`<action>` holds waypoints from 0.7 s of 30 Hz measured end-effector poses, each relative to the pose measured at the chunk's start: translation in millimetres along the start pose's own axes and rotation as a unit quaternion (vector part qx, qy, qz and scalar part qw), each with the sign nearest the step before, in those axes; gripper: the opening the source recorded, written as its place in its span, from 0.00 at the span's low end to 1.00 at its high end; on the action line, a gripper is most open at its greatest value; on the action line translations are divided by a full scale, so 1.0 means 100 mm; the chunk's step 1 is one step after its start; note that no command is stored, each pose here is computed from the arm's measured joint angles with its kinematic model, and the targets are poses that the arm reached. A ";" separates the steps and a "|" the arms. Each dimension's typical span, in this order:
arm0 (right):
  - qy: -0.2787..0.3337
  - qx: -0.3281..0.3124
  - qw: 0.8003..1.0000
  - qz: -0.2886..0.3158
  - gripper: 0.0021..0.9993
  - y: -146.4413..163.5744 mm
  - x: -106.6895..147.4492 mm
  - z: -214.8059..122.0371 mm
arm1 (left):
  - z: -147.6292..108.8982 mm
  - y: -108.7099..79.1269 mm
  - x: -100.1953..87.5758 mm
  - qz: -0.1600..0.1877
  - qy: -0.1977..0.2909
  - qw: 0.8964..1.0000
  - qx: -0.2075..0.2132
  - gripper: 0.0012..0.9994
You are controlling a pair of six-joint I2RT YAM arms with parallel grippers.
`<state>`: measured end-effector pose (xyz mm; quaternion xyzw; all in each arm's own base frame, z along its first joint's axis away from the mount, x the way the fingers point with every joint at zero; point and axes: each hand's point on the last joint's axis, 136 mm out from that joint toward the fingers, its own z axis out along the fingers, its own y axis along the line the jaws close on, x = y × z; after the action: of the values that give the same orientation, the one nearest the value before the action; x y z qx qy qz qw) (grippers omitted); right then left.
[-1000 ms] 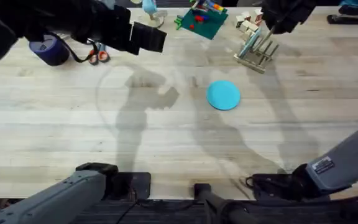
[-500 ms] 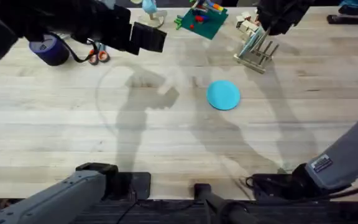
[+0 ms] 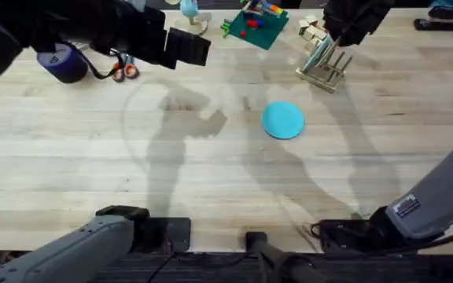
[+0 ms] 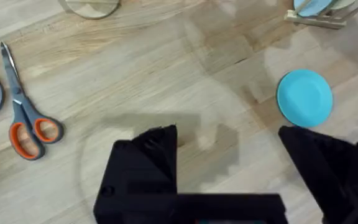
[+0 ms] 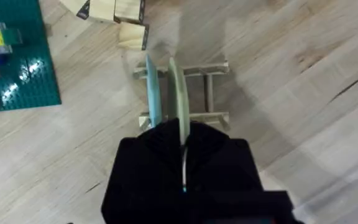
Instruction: Pick up the plates from the table one by one and place each into a slot on the dish rack.
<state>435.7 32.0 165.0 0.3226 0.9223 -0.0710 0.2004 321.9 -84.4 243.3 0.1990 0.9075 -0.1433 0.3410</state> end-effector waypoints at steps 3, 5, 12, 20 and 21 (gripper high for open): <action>0.000 0.000 1.000 0.001 0.03 0.00 0.00 0.00 | 0.00 0.00 0.00 -0.002 0.000 1.000 0.000 1.00; 0.000 0.000 1.000 0.001 0.03 0.00 -0.01 0.00 | 0.00 0.00 0.00 -0.003 0.000 1.000 0.000 1.00; 0.005 0.006 1.000 -0.002 0.03 0.01 0.02 0.07 | 0.00 0.00 0.00 -0.002 0.000 1.000 0.000 1.00; 0.019 0.016 1.000 -0.008 0.03 0.02 0.08 0.21 | 0.00 0.00 0.00 -0.003 0.000 1.000 0.000 1.00; 0.019 0.016 1.000 -0.008 0.03 0.02 0.08 0.21 | 0.00 0.00 0.00 -0.003 0.000 1.000 0.000 1.00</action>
<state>438.3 33.0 142.6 0.3200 0.9272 -0.0811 0.1772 321.9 -84.4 243.3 0.1965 0.9081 -0.1442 0.3406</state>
